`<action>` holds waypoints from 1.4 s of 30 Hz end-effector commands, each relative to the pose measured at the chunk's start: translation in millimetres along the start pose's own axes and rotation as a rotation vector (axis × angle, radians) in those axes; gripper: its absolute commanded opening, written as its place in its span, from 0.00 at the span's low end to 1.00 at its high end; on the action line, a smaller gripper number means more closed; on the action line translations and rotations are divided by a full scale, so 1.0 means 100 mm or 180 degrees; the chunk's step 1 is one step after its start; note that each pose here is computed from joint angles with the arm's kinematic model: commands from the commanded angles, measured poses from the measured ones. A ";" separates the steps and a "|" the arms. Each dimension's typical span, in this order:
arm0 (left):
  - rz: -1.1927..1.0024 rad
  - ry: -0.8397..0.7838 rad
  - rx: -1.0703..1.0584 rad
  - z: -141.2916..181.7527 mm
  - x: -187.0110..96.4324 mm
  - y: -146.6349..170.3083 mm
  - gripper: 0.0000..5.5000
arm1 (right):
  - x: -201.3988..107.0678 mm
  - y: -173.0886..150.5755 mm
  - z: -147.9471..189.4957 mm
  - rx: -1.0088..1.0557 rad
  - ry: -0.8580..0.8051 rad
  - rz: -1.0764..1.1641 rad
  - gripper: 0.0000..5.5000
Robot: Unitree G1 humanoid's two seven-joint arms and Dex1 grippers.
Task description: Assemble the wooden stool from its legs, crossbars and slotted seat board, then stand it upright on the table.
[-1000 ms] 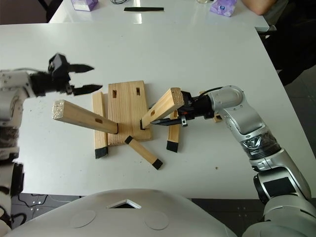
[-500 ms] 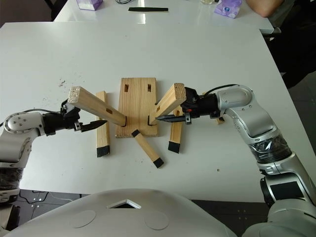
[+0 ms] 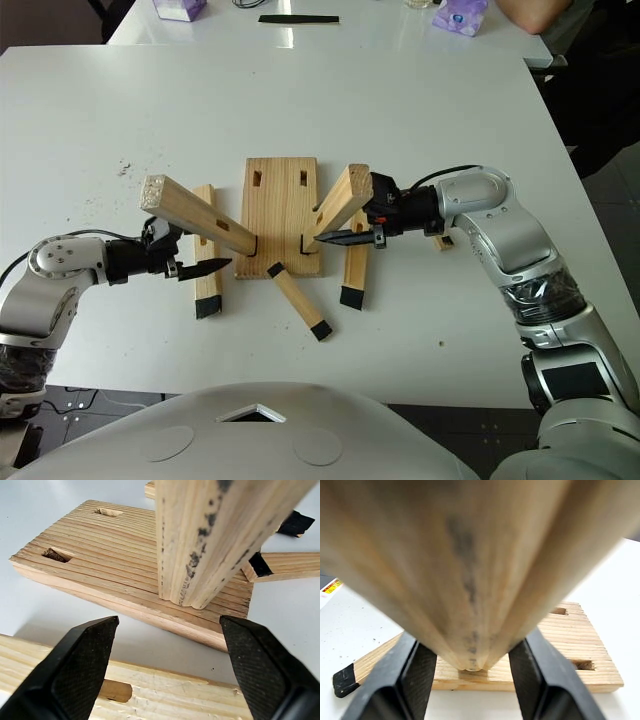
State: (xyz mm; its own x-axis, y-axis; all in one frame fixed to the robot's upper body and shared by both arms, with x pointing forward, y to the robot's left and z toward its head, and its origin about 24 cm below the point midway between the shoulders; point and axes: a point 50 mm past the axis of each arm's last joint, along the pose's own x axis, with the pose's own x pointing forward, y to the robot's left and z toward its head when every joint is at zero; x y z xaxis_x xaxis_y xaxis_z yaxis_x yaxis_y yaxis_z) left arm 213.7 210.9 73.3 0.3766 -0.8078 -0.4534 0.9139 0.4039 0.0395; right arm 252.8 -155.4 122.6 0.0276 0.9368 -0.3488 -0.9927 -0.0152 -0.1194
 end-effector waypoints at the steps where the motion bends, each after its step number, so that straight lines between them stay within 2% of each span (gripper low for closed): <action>1: -0.0073 -0.0023 0.0052 0.06 0.05 -0.02 0.69 | 0.00 0.05 -0.29 0.0352 0.0405 0.0008 0.36; 13: -0.0049 -0.0009 0.0057 0.04 0.14 -0.04 0.69 | 0.01 0.00 -0.14 0.0238 0.0243 -0.0048 0.36; 23: -0.0017 0.0085 0.0091 0.00 0.14 -0.01 0.69 | 0.02 -0.10 0.13 0.0215 -0.0370 -0.0231 0.36; 33: -0.0061 0.0204 0.0164 -0.06 0.18 -0.04 0.69 | 0.02 -0.06 0.23 0.0212 -0.0661 -0.0202 0.36; 42: -0.0433 0.0296 0.0258 -0.05 0.15 -0.22 0.69 | 0.09 0.04 -0.05 -0.0010 -0.0114 -0.0118 0.36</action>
State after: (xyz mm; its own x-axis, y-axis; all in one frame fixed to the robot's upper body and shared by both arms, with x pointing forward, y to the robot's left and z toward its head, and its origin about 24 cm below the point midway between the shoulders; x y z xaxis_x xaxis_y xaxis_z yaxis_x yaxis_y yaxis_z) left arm 201.9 191.4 61.8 0.2648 -0.8113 -0.5212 0.9584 0.2812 0.0492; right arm 249.3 -145.6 119.3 0.0541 0.9596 -0.2763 -0.9913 0.0183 -0.1306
